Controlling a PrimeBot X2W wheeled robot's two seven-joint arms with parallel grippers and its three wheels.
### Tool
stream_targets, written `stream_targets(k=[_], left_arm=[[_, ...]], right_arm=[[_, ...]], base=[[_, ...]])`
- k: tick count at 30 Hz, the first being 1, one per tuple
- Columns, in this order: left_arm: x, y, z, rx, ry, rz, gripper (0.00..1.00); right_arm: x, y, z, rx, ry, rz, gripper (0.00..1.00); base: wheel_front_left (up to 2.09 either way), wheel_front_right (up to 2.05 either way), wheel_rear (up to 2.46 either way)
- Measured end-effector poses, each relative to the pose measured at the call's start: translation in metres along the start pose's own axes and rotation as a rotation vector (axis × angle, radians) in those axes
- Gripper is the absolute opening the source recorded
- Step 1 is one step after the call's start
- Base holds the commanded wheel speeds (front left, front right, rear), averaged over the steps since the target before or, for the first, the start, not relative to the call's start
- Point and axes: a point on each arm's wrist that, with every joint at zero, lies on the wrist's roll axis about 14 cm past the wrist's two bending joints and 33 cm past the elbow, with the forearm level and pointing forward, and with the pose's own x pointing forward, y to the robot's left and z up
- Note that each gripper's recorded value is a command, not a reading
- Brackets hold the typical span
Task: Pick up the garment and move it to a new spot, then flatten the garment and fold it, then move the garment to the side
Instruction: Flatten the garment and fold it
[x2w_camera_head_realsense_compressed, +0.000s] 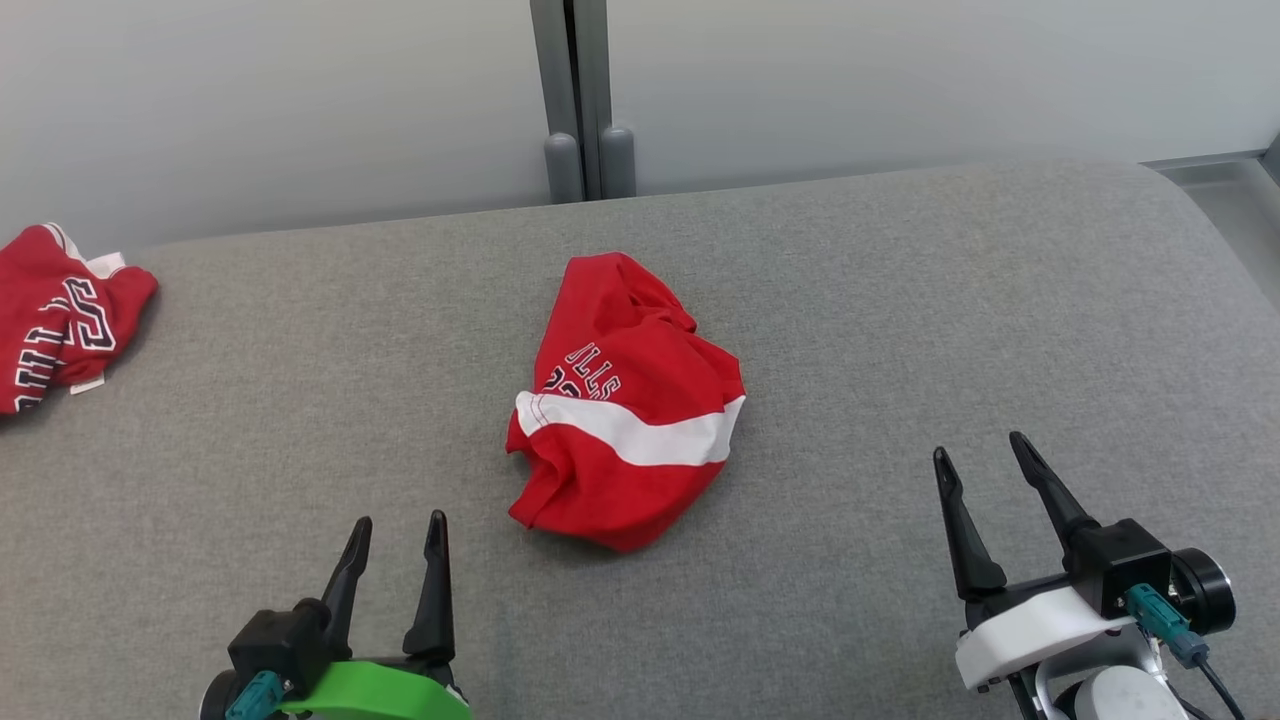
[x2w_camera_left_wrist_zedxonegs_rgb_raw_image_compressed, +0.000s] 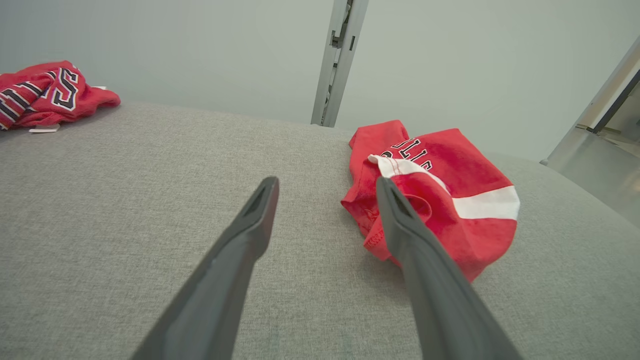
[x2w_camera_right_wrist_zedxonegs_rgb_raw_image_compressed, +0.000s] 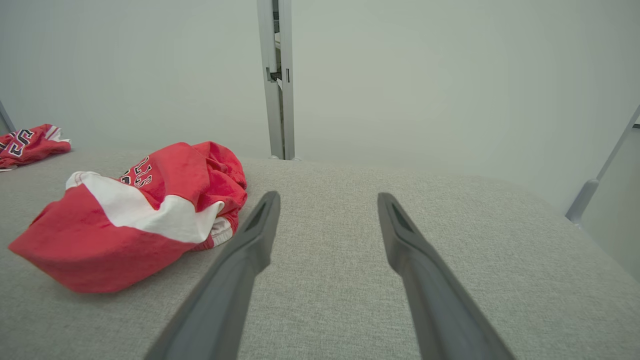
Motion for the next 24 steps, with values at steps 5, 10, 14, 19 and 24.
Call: stream_targets(k=[5, 10, 14, 19, 24], left_arm=[[0.007, -0.011, -0.003, 0.005, 0.012, -0.036, 1.0], [0.027, -0.034, -0.01, 0.026, 0.039, -0.121, 1.0], [0.042, -0.054, -0.025, -0.006, 0.113, -0.182, 1.0], [0.058, -0.065, -0.048, -0.036, 0.219, -0.214, 1.0], [0.063, -0.057, -0.078, -0.051, 0.331, -0.187, 1.0]], right_arm=[[0.001, -0.001, -0.003, 0.001, 0.009, -0.002, 1.0], [0.005, 0.001, -0.005, 0.002, 0.013, 0.006, 1.0], [0.007, 0.002, -0.008, 0.002, 0.02, 0.009, 1.0], [0.01, -0.001, -0.012, 0.001, 0.031, 0.002, 1.0], [0.012, -0.009, -0.019, -0.003, 0.049, -0.018, 1.0]], base=[[0.0, 0.0, 0.0], [0.0, 0.0, 0.0], [0.0, 0.0, 0.0], [0.0, 0.0, 0.0], [0.0, 0.0, 0.0]])
